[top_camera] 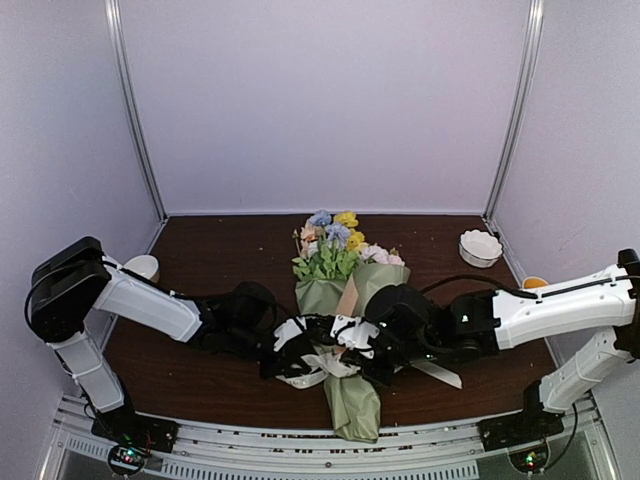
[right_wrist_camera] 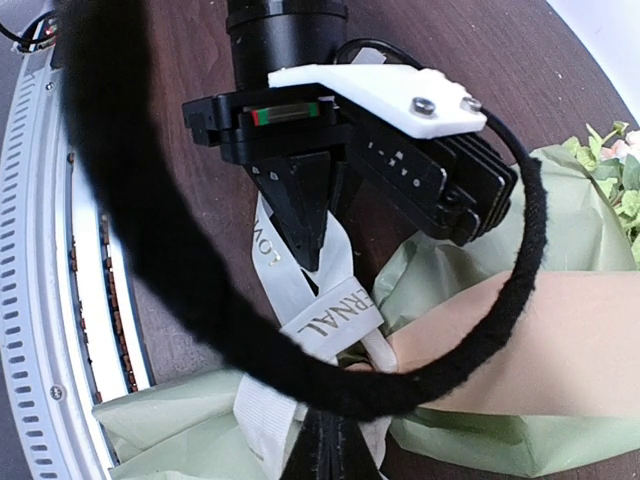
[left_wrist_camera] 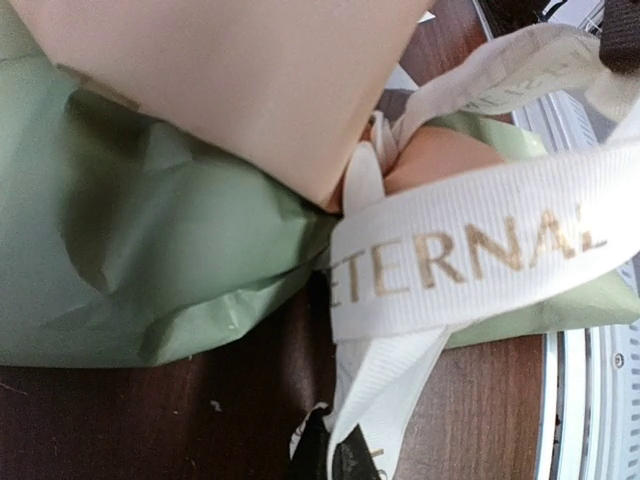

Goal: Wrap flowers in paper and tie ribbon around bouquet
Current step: Tie the half-tied ribbon around the folded bouquet.

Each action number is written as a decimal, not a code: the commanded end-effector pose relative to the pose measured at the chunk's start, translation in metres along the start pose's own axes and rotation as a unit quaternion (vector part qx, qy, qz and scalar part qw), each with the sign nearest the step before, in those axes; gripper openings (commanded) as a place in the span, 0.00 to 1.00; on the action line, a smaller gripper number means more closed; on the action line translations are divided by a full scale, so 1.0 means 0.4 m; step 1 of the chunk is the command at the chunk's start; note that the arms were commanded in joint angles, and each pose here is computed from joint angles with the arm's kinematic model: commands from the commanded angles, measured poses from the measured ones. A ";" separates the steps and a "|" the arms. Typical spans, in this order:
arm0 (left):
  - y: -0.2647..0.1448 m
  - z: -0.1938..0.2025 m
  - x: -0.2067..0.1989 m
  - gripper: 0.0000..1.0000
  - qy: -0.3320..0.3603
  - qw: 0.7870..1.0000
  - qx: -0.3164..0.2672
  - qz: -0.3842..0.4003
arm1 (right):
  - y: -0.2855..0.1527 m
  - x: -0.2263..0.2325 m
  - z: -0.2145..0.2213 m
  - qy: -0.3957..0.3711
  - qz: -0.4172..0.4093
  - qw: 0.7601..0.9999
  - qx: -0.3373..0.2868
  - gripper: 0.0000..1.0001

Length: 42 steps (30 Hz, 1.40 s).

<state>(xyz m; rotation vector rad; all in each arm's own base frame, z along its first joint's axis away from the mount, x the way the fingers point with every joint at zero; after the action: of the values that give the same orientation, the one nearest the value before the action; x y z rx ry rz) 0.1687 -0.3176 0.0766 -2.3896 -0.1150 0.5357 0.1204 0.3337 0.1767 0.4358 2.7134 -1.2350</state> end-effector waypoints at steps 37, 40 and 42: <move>-0.036 -0.016 0.026 0.00 -0.019 0.997 -0.007 -0.070 | -0.050 -0.189 0.247 0.478 0.068 0.862 -0.154 0.00; -0.049 -0.005 0.029 0.00 -0.033 0.996 -0.001 -0.086 | -0.058 -0.172 0.310 0.506 0.083 0.847 -0.141 0.00; -0.056 0.000 0.032 0.00 -0.043 0.995 0.003 -0.094 | -0.068 -0.161 0.358 0.528 0.101 0.832 -0.141 0.00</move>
<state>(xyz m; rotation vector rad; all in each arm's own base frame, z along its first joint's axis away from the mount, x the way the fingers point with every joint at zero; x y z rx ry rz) 0.1786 -0.3090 0.0847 -2.3570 -0.2845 0.5184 0.1774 0.2217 0.1318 1.4942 3.4509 -0.6255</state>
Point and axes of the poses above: each gripper's point midway between its finger pads, its own y axis out along the fingers, its own x axis along the line the jaws close on, z = x × y, the point moved 6 cm from there along -y, back along the fingers, and after that the axes turned 8 degrees about -y, right-handed, at the moved point
